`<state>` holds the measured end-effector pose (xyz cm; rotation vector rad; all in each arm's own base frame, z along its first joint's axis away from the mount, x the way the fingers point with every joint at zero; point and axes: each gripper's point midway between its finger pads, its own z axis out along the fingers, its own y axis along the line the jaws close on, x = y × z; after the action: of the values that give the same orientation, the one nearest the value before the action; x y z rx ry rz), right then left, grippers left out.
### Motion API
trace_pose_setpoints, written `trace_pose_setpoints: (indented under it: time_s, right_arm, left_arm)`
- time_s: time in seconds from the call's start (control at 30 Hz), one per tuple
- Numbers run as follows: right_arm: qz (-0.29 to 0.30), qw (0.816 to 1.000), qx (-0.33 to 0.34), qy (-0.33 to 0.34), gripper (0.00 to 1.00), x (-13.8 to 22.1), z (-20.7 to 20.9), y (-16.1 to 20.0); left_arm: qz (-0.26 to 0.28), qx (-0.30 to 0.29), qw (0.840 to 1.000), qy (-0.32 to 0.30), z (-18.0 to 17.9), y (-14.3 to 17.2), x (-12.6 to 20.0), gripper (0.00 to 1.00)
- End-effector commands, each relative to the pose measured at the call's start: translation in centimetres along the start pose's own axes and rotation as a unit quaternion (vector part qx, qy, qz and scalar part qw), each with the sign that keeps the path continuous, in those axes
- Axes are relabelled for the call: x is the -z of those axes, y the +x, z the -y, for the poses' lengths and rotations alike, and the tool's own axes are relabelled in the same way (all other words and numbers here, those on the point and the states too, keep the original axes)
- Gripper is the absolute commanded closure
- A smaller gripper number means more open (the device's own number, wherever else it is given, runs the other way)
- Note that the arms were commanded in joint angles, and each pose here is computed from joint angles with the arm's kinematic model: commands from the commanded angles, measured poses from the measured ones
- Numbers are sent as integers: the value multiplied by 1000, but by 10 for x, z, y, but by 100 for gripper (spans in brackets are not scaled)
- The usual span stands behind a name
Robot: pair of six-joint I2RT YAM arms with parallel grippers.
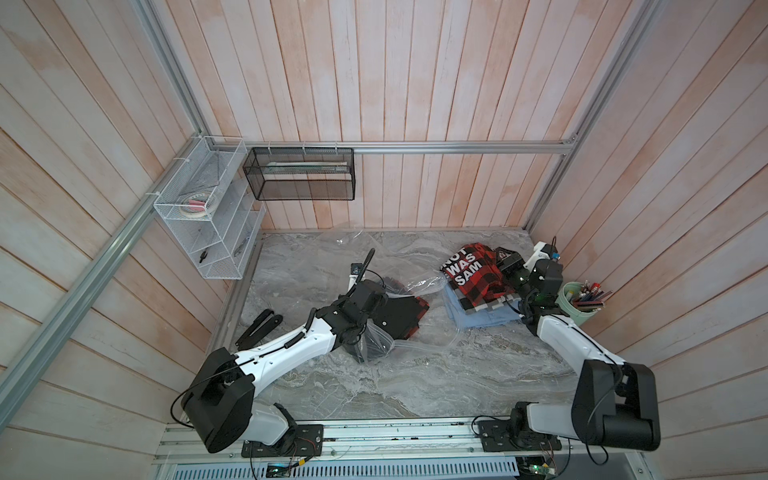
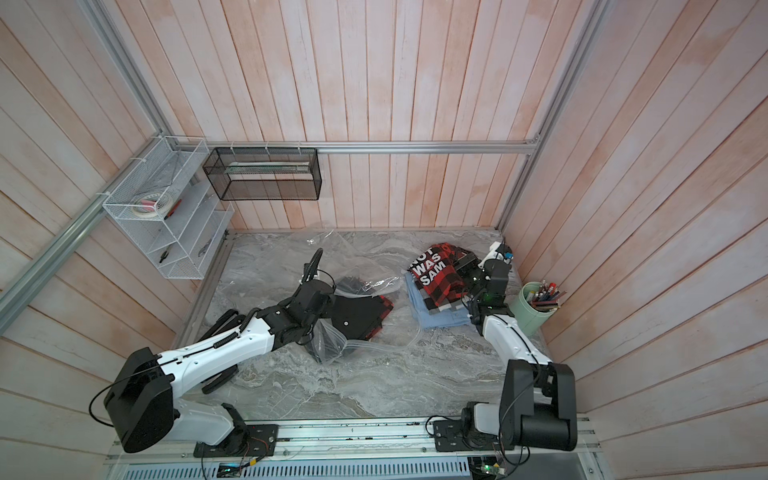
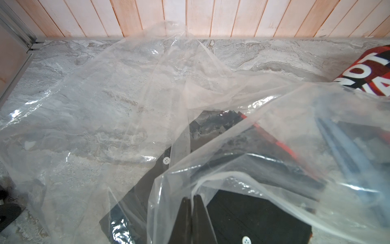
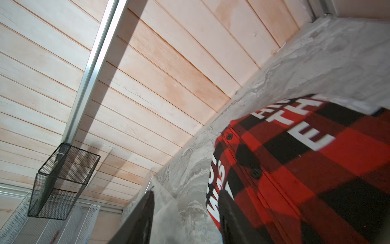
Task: Take the shirt out of the vacuum bag
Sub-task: Adjust the shirt at the center of the board, then take out the shirt from the vacuum bag.
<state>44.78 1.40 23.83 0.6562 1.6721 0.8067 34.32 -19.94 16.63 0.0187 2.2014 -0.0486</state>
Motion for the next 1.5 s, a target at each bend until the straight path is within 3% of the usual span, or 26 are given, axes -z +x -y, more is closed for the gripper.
trace_pose_setpoints:
  time_s: [0.0, 0.1, 0.3, 0.5, 0.7, 0.9, 1.03, 1.23, 1.33, 1.47]
  right_arm:
    - [-6, 1000, 6, -10, 48, -28, 3, 4]
    - [-46, 999, -5, 21, 48, -55, 38, 31]
    - [-92, 993, -26, 75, 48, -71, 103, 80]
    - [-80, 988, 11, 131, 48, -56, 116, 78]
    - [-43, 984, 124, 117, 45, -34, 45, 54]
    - [-39, 980, 185, 65, 43, 0, -26, 72]
    - [-71, 975, 209, 9, 39, 20, -68, 110]
    - [-138, 961, 228, -79, 24, 56, -115, 175]
    - [-169, 951, 233, -115, 2, 75, -130, 202]
    - [-197, 934, 255, -157, 2, 101, -151, 231]
  left_arm:
    - [8, 13, 1000, 4, 3, -10, -1, 100]
    - [5, 13, 1000, 4, 3, -7, -2, 100]
    - [6, 17, 1000, 4, 3, -9, -2, 100]
    - [7, 32, 999, 18, 8, -9, -1, 100]
    - [4, 46, 998, 38, 19, -9, -5, 100]
    - [12, 58, 997, 55, 29, -18, -4, 100]
    - [18, 65, 996, 64, 32, -22, -3, 100]
    - [28, 67, 995, 70, 35, -31, 0, 100]
    - [35, 71, 994, 73, 36, -36, 1, 100]
    - [39, 73, 993, 79, 39, -41, 3, 100]
